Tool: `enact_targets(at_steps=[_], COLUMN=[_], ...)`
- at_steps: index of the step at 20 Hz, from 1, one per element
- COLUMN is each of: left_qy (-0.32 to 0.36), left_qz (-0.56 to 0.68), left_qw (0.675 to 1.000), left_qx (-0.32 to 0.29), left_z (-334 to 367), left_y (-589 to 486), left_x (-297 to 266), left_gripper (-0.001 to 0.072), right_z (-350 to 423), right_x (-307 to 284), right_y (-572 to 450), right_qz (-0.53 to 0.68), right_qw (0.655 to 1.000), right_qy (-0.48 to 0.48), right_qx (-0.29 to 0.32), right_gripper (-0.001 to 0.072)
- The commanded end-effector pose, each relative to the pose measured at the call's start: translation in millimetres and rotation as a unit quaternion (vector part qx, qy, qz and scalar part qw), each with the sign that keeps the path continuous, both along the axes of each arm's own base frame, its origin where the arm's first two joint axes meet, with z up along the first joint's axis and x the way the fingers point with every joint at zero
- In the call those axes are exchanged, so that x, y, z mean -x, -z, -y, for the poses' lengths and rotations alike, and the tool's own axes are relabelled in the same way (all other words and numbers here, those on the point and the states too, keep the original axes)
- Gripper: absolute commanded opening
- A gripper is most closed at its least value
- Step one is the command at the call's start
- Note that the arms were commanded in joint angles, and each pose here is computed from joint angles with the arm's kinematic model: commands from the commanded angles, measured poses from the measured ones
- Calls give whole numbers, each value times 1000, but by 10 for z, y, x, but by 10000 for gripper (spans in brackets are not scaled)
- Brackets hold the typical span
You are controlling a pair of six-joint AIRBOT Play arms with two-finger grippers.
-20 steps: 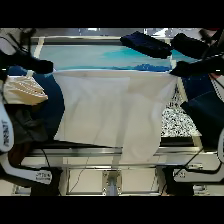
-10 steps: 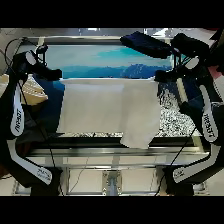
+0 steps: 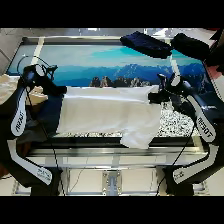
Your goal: Fold the shirts.
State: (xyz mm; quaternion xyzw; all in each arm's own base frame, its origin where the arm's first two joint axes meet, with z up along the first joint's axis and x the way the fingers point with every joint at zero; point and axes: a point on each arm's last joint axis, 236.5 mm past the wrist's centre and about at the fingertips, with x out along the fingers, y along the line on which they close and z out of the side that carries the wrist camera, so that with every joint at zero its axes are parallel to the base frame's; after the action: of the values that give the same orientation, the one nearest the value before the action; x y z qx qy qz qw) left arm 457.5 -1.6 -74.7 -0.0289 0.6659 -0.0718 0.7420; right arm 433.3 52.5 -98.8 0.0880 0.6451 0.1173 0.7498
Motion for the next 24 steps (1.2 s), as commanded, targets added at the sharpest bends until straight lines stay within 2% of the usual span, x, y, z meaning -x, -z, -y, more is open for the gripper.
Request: enact_targets(at_steps=[1,2,3,5,8,10,13,15,18,21,24], left_qy=[-9,-13,-16,-22,-46,-80,-190,-299,-403,-435,-442], left_qz=[-25,-16,-6,25,107,134,112,98,91,64,63], left_qw=[999,999,998,998,992,987,975,948,900,875,868], left_qx=[35,49,56,57,44,28,25,44,141,205,216], left_z=[167,226,253,191,-93,-370,-673,-684,-349,-67,-55], left_y=[139,92,18,-291,-1085,-1300,-829,-407,-94,82,167], left_x=[157,120,91,61,142,467,1393,1919,2240,2306,2259], left_gripper=[261,541,616,615,615,615,615,614,611,610,591], right_z=[-48,-50,-63,35,540,827,867,680,482,379,312], right_x=[94,95,100,113,276,573,1136,1374,1442,1384,1364], right_y=[84,-8,-145,-590,-1388,-1673,-1492,-1275,-1116,-1162,-1199], right_qz=[-10,-11,-10,8,62,76,57,47,55,69,75], right_qw=[1000,1000,1000,999,992,992,995,994,991,989,988], right_qy=[1,-4,-11,-37,-43,0,67,93,111,105,98], right_qx=[-1,-3,-4,20,102,104,41,-10,-48,-73,-87], right_gripper=[39,113,209,218,219,320,324,325,324,324,324])
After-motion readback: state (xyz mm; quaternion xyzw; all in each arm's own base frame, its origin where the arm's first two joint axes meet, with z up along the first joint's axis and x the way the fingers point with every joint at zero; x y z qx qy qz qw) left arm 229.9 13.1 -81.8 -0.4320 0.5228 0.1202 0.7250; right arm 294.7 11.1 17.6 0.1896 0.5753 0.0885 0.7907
